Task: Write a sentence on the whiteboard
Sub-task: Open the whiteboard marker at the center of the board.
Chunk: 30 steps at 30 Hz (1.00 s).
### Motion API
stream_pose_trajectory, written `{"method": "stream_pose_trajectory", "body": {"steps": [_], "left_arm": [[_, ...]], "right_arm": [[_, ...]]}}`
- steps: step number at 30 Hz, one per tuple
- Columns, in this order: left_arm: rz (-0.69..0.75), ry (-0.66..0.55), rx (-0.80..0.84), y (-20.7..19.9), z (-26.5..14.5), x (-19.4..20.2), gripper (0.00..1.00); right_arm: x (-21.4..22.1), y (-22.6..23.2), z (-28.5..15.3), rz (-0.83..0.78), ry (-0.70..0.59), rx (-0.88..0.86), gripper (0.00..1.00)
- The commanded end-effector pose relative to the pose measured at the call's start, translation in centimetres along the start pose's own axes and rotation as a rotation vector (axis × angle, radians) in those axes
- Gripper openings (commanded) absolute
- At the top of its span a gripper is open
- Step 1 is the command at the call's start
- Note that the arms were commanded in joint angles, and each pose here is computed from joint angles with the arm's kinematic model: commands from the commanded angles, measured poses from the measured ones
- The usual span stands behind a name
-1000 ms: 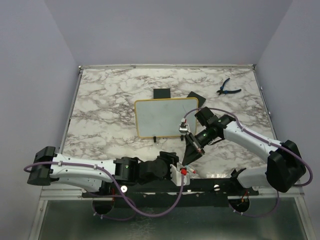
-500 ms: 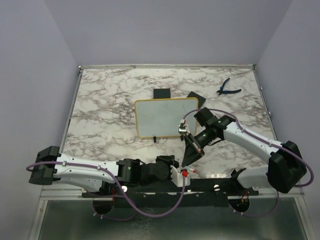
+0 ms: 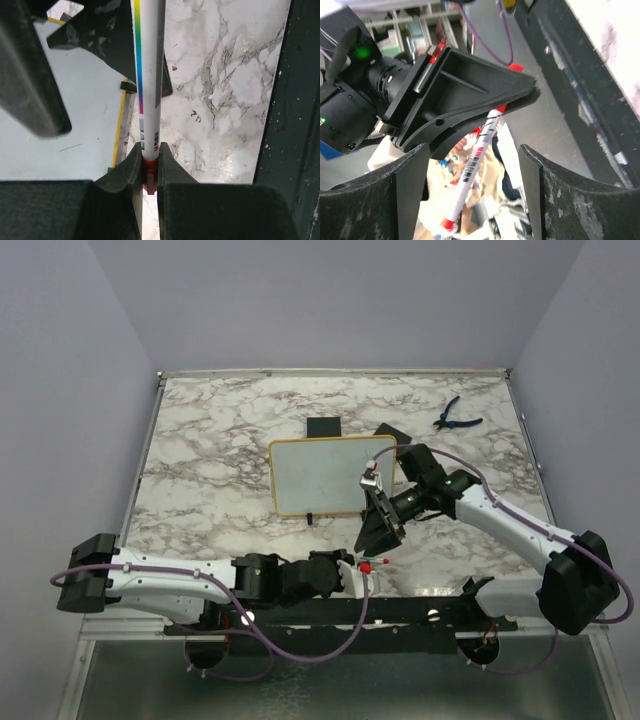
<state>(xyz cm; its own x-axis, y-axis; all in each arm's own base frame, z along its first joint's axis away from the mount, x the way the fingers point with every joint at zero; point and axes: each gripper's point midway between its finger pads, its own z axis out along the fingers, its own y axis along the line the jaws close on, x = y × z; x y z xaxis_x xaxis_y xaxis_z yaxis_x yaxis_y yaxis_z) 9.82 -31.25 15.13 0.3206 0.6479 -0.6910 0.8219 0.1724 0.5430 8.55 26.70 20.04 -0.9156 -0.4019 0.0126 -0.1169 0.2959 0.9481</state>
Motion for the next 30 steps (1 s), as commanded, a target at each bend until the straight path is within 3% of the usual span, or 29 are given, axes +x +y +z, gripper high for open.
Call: {"method": "stream_pose_trajectory", "body": {"steps": [1, 9, 16, 23, 30], "left_arm": [[-0.196, -0.065, 0.020, 0.8, -0.7, -1.4, 0.00], [-0.490, -0.166, 0.046, 4.4, -0.8, -2.1, 0.00], [-0.721, -0.267, 0.087, 8.5, -0.3, -3.0, 0.00], [-0.895, -0.474, 0.273, 11.7, -0.8, -5.5, 0.00], [-0.922, -0.471, 0.482, 9.7, -0.8, -6.0, 0.00]], "right_arm": [[-4.3, 0.6, -2.3, -0.037, -0.196, 0.025, 0.77], [-10.8, 0.5, -10.3, -0.104, -0.637, 0.064, 0.80], [-12.2, 3.2, -12.8, -0.368, -0.888, 0.063, 0.83], [-10.2, 7.1, -13.6, -0.629, -0.990, -0.012, 0.85], [-9.0, 9.4, -10.7, -0.738, -0.944, -0.079, 0.76]]}}
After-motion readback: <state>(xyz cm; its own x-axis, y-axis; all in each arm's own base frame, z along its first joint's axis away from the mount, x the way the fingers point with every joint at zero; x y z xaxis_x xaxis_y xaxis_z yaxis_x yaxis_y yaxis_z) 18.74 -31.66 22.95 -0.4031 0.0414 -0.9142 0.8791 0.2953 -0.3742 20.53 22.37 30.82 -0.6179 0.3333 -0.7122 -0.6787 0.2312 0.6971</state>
